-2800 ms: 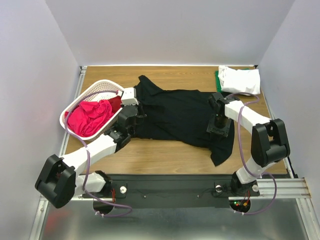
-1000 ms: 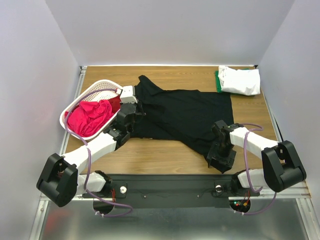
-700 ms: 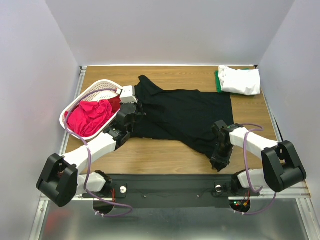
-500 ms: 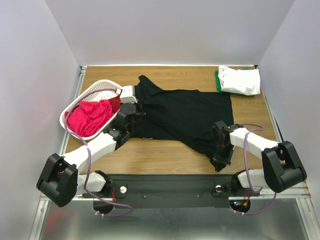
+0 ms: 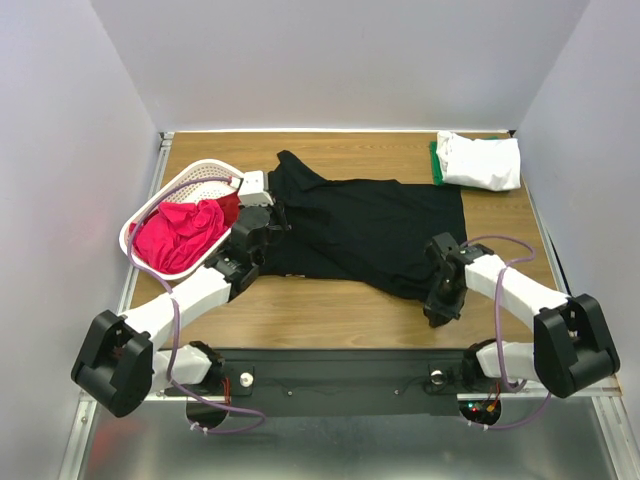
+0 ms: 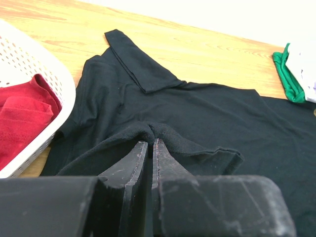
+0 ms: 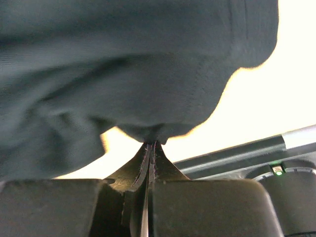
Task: Fold and stack the t-shirts
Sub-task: Fold the tshirt
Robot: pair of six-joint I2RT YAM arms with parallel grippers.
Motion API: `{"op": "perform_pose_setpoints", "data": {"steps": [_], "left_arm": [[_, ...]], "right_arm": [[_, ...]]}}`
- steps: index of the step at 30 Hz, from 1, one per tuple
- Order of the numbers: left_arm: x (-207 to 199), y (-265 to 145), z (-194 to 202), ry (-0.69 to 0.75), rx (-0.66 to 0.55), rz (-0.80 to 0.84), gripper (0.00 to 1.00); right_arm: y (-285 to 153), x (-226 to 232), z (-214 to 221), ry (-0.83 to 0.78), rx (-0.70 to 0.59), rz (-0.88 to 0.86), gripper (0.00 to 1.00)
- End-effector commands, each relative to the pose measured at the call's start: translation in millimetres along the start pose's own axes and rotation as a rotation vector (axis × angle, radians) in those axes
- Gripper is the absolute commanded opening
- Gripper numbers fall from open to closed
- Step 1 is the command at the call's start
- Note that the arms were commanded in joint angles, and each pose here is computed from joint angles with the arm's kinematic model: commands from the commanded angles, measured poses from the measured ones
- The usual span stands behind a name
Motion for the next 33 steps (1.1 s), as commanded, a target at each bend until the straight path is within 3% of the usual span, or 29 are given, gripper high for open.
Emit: {"op": "perform_pose_setpoints", "data": {"steps": [1,14,33], "left_arm": [[0,-3,-33,-0.053,-0.1,0.003,0.0],[3,-1,-36,-0.051,-0.106,-0.019,0.0],[9,21,-36,-0.037,-0.129,-0.059,0.0]], "right_arm": [[-29,32,-30,0.003,-0.163,-0.141,0.0],[-66,39,-51,0.036,-0.289,-0.161,0.0],[-106,52,-107,0.16,-0.674,-0.316,0.0]]}}
Point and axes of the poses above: each gripper's point midway between its finger pads, its own y axis out along the fingers, its own x axis along the line the jaws close on, z = x × y, the point moved 3 cm from there along -y, back along the fingers, and after that the axes turned 13 degrees about y, right-handed, at the moved point
